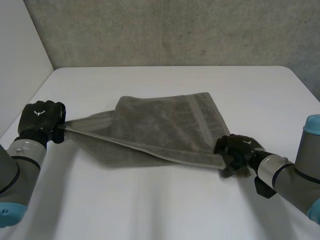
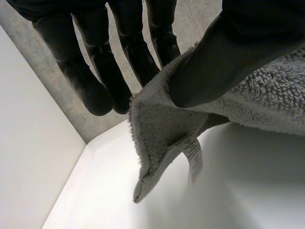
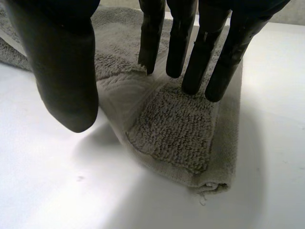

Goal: Fold the towel.

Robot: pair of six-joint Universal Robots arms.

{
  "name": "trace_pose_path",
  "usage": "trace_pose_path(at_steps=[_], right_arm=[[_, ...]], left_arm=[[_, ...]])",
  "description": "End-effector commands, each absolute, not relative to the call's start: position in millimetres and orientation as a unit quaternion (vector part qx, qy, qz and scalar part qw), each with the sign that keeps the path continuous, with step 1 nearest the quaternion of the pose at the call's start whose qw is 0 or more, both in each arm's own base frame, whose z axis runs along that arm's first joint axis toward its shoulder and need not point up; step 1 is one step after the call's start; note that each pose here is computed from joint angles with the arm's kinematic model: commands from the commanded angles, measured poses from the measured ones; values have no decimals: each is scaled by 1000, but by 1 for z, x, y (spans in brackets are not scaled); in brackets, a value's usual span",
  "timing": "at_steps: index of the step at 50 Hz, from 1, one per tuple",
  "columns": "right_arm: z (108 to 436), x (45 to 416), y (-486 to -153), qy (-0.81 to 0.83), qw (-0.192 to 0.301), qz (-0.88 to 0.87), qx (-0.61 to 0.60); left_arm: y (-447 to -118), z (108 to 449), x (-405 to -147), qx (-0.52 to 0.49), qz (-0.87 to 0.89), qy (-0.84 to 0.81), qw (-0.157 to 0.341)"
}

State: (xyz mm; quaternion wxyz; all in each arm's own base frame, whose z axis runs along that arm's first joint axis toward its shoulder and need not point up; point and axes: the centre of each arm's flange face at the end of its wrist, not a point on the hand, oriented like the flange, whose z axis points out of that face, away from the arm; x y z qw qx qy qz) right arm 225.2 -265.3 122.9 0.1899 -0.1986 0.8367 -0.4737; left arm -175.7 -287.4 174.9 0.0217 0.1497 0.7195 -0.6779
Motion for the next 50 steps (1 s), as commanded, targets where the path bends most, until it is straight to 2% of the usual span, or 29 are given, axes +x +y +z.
trace_pose_path(at_steps=[1,6,11,16,50], right_arm=[[126,225,-265,833,168,-485,-208],[129,221,-265,820,139,-494,-253],[128,216,-267,795,77,-501,-333],[126,211,-268,788,54,-495,-362],[116,218,-279,764,57,-524,-372]], left_arm=[[-287,174,-176,153,-676,720,24],[-289,174,-175,153,-676,720,26],[-290,171,-173,152,-673,723,28],[-289,169,-173,152,-670,726,28],[-288,162,-174,155,-661,734,26]])
